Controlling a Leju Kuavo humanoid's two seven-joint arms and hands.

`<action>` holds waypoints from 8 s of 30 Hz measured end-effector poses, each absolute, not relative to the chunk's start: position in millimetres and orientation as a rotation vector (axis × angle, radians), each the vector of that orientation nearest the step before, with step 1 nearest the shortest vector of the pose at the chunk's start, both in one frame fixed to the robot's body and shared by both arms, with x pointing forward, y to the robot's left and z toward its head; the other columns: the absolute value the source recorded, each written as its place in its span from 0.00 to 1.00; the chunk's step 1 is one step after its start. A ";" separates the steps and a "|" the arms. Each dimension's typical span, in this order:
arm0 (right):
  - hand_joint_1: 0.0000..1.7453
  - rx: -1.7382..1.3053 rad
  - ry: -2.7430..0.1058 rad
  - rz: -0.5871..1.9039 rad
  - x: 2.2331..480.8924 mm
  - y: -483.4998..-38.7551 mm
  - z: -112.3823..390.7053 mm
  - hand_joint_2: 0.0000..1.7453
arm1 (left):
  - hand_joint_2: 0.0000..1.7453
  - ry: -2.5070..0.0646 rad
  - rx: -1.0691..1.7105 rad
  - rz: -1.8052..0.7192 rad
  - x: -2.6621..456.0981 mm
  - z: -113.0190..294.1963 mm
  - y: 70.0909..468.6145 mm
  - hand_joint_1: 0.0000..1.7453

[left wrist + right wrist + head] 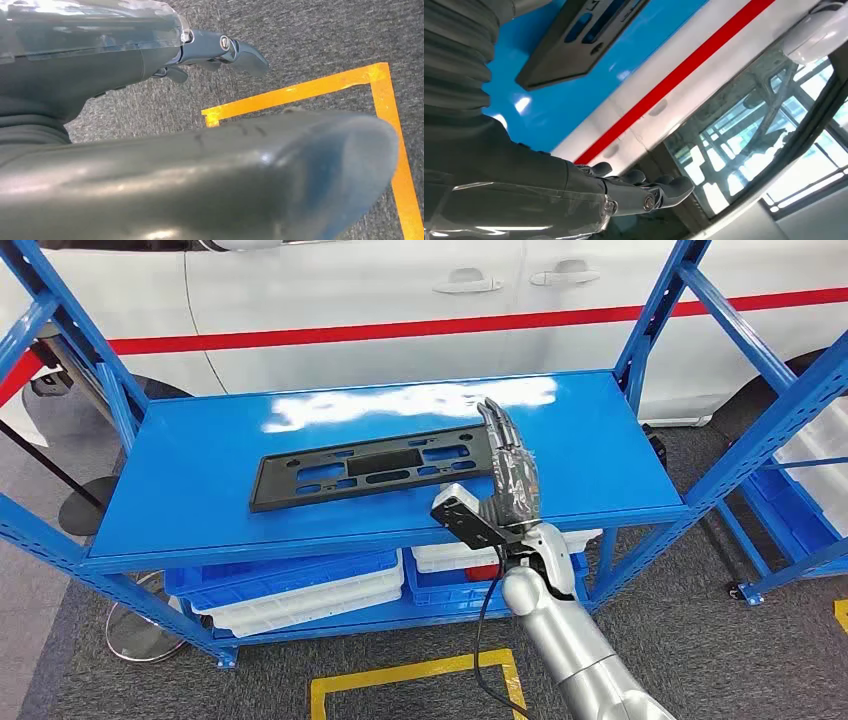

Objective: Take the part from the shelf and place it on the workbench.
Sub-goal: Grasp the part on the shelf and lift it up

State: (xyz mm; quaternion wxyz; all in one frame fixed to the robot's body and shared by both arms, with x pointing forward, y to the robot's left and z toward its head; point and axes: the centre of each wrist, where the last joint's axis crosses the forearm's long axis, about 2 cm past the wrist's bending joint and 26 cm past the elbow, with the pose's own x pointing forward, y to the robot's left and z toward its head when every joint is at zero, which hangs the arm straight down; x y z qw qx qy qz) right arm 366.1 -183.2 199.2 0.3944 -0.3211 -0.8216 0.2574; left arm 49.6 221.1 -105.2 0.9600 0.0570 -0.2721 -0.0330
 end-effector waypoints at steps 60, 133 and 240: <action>0.00 -1.141 -1.697 1.505 389.6 -55.9 176.3 1.00 | 0.00 -0.509 0.139 -0.101 55.3 -102.9 212.2 0.00; 0.00 -0.909 -1.595 1.439 396.6 -44.3 193.3 1.00 | 0.00 -0.536 0.113 -0.007 50.8 -104.0 213.9 0.00; 1.00 -0.831 -2.509 0.279 394.1 -167.5 333.3 1.00 | 0.00 -0.666 0.051 -0.057 52.4 -104.5 216.1 0.00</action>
